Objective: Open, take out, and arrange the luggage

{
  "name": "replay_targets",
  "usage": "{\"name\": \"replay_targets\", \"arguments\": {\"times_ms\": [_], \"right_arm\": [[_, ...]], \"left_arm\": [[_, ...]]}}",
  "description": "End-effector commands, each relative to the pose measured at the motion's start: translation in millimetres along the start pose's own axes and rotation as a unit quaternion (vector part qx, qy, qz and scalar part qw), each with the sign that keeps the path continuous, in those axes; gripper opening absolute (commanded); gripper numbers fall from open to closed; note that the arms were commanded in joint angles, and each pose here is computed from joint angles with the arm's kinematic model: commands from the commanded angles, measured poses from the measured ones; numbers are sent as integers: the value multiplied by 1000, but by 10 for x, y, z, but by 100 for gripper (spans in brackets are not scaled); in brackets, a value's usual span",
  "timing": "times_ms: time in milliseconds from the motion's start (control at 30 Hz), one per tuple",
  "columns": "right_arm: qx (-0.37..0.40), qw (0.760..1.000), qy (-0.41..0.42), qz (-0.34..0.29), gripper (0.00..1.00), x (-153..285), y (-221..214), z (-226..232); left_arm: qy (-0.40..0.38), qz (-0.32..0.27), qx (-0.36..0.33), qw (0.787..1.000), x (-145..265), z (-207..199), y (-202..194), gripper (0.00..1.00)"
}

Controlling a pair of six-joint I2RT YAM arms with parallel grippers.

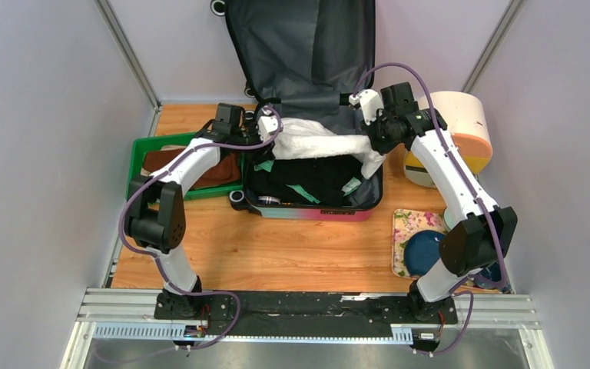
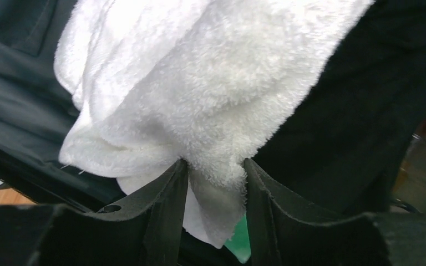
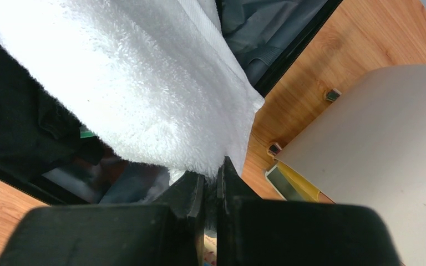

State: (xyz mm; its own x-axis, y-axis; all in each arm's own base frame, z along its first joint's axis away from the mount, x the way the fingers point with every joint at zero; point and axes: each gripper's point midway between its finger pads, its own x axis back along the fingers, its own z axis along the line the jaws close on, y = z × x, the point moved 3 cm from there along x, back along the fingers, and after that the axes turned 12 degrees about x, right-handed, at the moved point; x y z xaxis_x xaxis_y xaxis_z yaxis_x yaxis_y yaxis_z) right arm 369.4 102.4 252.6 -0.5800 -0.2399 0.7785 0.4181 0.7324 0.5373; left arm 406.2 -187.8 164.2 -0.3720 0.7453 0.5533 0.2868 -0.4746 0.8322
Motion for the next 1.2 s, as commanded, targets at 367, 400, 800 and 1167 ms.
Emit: {"name": "replay_targets", "arguments": {"times_ms": [367, 400, 800, 1167], "right_arm": [[-10, 998, -52, -35, 0, 291, 76, -209], [-12, 998, -54, -38, 0, 297, 95, -221], [-23, 972, -98, -212, 0, 549, 1129, -544], [66, 918, -68, -384, 0, 385, 2716, 138]], "left_arm": [[58, -41, 18, 997, -193, 424, 322, 12], [61, -48, 20, 997, -175, 433, 358, 5], [156, -160, 87, 971, 1143, 952, 1074, 0], [367, -229, 167, 886, 2647, 1653, 614, 0]]}}
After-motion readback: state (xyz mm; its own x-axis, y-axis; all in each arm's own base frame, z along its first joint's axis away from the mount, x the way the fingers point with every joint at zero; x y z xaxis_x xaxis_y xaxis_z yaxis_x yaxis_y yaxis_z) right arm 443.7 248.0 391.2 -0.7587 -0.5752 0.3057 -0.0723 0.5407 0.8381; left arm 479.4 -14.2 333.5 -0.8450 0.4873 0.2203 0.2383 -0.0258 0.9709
